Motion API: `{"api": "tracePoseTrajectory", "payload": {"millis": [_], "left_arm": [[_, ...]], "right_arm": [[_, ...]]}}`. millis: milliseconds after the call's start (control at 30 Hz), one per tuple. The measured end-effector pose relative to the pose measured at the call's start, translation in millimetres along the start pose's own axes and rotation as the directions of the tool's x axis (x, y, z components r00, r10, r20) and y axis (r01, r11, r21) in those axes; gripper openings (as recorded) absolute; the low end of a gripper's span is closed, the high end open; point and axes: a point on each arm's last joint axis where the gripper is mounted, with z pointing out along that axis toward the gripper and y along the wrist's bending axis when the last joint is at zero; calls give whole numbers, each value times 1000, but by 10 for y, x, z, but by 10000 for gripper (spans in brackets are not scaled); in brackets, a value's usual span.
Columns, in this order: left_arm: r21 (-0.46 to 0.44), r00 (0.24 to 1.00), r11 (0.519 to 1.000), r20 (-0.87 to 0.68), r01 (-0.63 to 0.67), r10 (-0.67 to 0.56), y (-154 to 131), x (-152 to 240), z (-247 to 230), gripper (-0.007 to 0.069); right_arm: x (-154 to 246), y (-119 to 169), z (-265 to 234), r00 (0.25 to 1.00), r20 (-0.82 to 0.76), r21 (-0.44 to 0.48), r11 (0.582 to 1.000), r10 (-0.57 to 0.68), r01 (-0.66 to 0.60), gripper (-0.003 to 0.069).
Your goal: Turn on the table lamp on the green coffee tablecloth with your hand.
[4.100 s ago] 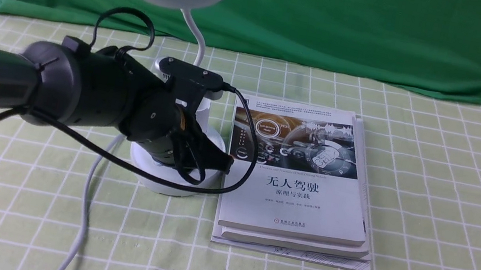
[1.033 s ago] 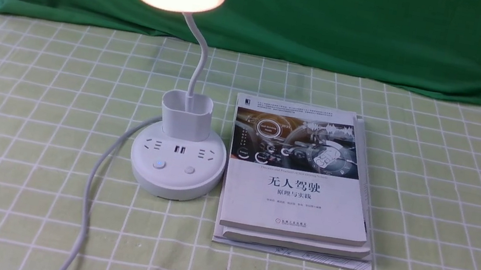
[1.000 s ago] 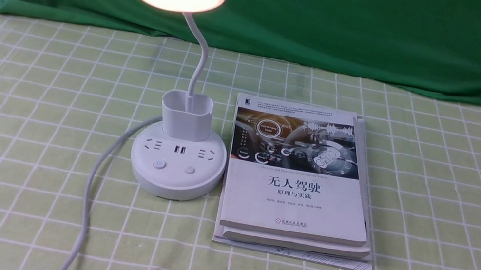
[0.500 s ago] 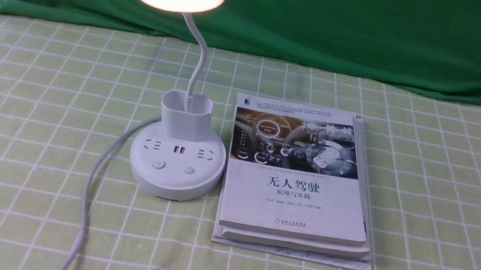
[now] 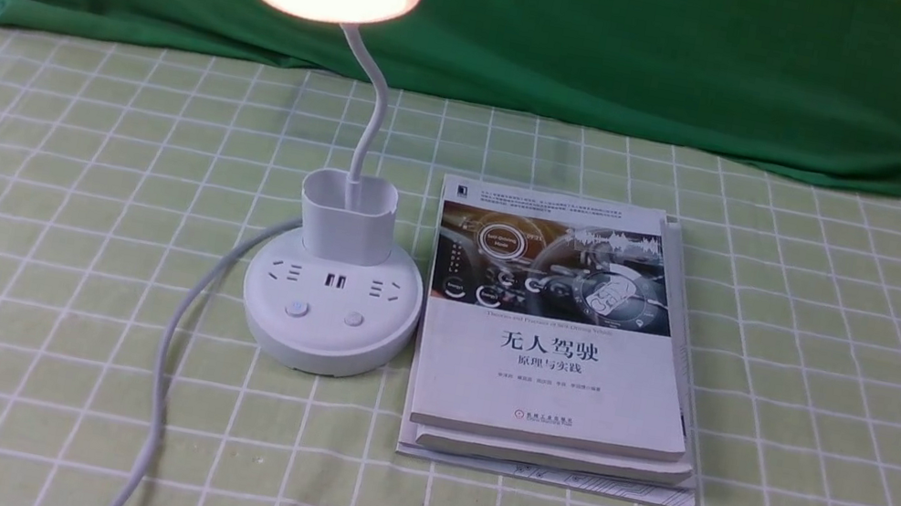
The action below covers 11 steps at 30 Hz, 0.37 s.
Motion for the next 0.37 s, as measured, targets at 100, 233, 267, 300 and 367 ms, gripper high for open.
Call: {"api": "tracePoseTrajectory", "payload": {"millis": [100,233,267,300,367], "left_arm": [[-22,1000,1000,0,3,-3,12,-1,0,24],[-47,1000,999,-3,7,-7,26,1,-1,24],[-51,1000,999,-4,9,-9,28,2,-1,24],[-51,1000,999,-4,11,-11,28,2,-1,24],[-50,1000,999,-4,13,-13,27,1,-1,24]], "right_arm": [[0,0,0,1000,0,0,1000,0,0,245],[0,0,0,1000,0,0,1000,0,0,245],[0,0,0,1000,0,0,1000,0,0,245],[0,0,0,1000,0,0,1000,0,0,245],[0,0,0,1000,0,0,1000,0,0,245]]}}
